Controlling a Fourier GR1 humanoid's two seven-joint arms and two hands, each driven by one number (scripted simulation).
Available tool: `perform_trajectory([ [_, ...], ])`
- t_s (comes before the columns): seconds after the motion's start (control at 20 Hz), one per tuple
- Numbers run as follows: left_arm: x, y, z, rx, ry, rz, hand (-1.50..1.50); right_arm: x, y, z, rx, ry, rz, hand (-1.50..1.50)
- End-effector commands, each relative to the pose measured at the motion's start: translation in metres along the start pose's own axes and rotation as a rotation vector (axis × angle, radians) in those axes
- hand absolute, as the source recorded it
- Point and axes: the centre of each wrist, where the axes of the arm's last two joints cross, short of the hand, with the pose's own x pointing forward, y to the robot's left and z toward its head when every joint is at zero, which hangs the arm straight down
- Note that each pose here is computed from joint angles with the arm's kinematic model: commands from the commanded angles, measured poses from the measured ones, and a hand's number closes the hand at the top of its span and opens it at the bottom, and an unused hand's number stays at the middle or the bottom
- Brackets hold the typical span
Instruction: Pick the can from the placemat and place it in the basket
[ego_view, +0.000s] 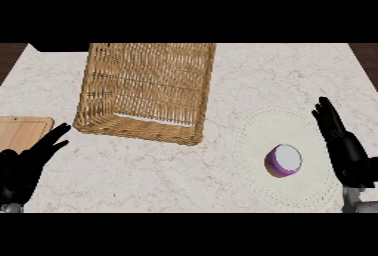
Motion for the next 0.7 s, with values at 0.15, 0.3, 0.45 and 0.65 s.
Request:
perform_trajectory([
  [0.15,0.067,-0.024,-0.017,-0.151,-0.344,-0.009,0.00,0.041,-0.002,-0.040,0.449,-0.116,0.007,1.50],
  [0.3,0.085,-0.053,-0.018,-0.253,-0.442,0.040,0.00,0.096,0.034,-0.047,0.816,-0.455,0.052,1.50],
  [0.45,0.083,-0.059,-0.019,-0.254,-0.461,0.053,0.00,0.056,0.072,-0.017,1.002,-0.436,-0.186,-1.50],
  [0.65,0.074,-0.048,-0.031,-0.250,-0.459,0.076,0.00,0.048,0.078,0.031,0.846,-0.502,0.056,-1.50],
])
